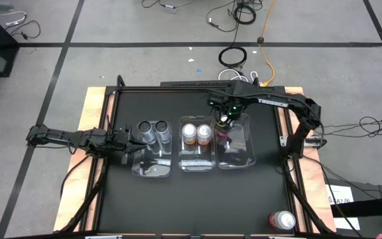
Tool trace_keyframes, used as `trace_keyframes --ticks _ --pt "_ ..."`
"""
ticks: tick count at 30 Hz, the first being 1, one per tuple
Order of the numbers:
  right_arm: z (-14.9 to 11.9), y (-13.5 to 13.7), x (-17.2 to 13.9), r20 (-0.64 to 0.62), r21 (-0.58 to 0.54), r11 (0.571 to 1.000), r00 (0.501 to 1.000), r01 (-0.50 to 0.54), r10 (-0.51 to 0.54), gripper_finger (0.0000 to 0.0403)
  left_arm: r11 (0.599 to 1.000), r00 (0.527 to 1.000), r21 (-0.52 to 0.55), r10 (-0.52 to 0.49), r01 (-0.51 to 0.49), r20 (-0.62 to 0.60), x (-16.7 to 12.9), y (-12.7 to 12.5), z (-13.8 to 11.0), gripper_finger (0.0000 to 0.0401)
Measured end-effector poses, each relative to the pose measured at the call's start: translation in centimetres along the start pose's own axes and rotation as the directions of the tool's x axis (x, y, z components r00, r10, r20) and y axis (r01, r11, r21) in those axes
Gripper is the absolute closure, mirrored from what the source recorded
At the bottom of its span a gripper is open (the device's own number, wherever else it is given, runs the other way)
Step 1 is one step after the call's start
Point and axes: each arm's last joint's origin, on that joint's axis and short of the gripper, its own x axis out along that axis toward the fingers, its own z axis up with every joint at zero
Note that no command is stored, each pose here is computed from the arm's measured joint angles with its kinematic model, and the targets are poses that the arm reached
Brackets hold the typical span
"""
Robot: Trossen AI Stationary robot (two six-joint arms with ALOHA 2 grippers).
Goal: Sort soda cans
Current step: Put the pink soda can into the right transparent bin
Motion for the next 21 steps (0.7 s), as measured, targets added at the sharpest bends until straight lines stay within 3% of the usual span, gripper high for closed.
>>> trace_keyframes --ticks 6,13,21 --pt "-4.2 0.7 -4.4 0.165 0.098 0.992 0.982 0.081 -0.096 0.0034 1.000 1.000 0.000 -0.001 0.001 0.000 0.0 0.0 0.0 0.0351" --pt "-10.6 3.5 -8.5 0.332 0.159 0.985 0.943 -0.065 0.009 0.0034 1.000 1.000 0.000 0.000 0.000 0.000 0.0 0.0 0.0 0.0351" --pt "-16.4 7.5 -9.3 0.408 0.171 0.979 0.912 -0.115 0.036 0.0034 1.000 1.000 0.000 0.000 0.000 0.000 0.0 0.0 0.0 0.0351"
